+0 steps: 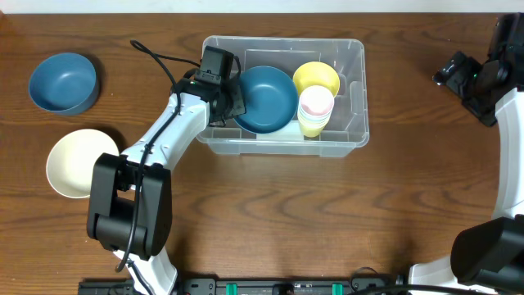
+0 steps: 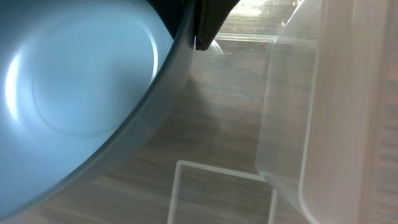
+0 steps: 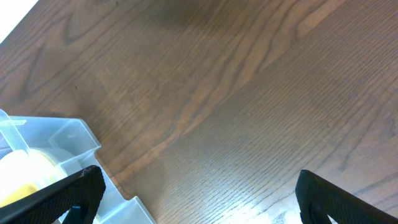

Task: Pack container
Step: 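Lower the blue bowl into the container and open the left gripper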

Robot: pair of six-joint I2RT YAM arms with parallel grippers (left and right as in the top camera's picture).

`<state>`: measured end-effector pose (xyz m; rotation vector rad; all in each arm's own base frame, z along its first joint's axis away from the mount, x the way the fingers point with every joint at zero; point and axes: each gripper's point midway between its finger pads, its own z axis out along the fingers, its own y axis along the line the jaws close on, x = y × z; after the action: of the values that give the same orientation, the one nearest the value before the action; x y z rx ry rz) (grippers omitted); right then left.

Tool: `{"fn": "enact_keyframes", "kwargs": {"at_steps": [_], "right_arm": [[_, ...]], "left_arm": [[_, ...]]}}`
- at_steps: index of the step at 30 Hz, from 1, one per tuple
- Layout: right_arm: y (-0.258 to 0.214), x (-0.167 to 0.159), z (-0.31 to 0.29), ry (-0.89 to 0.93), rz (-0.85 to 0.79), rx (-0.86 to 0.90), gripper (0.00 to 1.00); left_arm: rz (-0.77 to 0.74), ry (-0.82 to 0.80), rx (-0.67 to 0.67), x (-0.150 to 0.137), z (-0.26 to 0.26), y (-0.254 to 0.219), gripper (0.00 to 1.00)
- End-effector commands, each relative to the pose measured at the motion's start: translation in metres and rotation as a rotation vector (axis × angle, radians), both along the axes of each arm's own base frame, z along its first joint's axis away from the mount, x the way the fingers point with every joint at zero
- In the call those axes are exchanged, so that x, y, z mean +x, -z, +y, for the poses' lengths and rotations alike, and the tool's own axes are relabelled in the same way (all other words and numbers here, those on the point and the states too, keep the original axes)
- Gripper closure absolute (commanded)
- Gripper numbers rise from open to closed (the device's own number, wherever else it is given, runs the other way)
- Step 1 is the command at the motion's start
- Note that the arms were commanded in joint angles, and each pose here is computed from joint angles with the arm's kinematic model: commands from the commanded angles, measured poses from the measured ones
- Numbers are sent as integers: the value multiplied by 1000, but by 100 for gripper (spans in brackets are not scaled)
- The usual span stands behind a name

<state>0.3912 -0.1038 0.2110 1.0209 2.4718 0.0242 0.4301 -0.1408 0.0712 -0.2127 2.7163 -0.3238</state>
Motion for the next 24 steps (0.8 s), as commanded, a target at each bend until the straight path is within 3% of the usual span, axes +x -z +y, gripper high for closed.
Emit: {"fn": "enact_keyframes", "kwargs": {"at_steps": [1, 15, 24], "right_arm": [[-2, 2, 0, 7, -6, 0, 1], [-2, 2, 0, 7, -6, 0, 1], [-2, 2, 0, 7, -6, 0, 1]], "left_arm": [[-19, 17, 13, 4, 1, -2, 94], [-58, 20, 4, 12, -2, -6, 93], [-63, 20, 2, 13, -2, -7, 64]]}}
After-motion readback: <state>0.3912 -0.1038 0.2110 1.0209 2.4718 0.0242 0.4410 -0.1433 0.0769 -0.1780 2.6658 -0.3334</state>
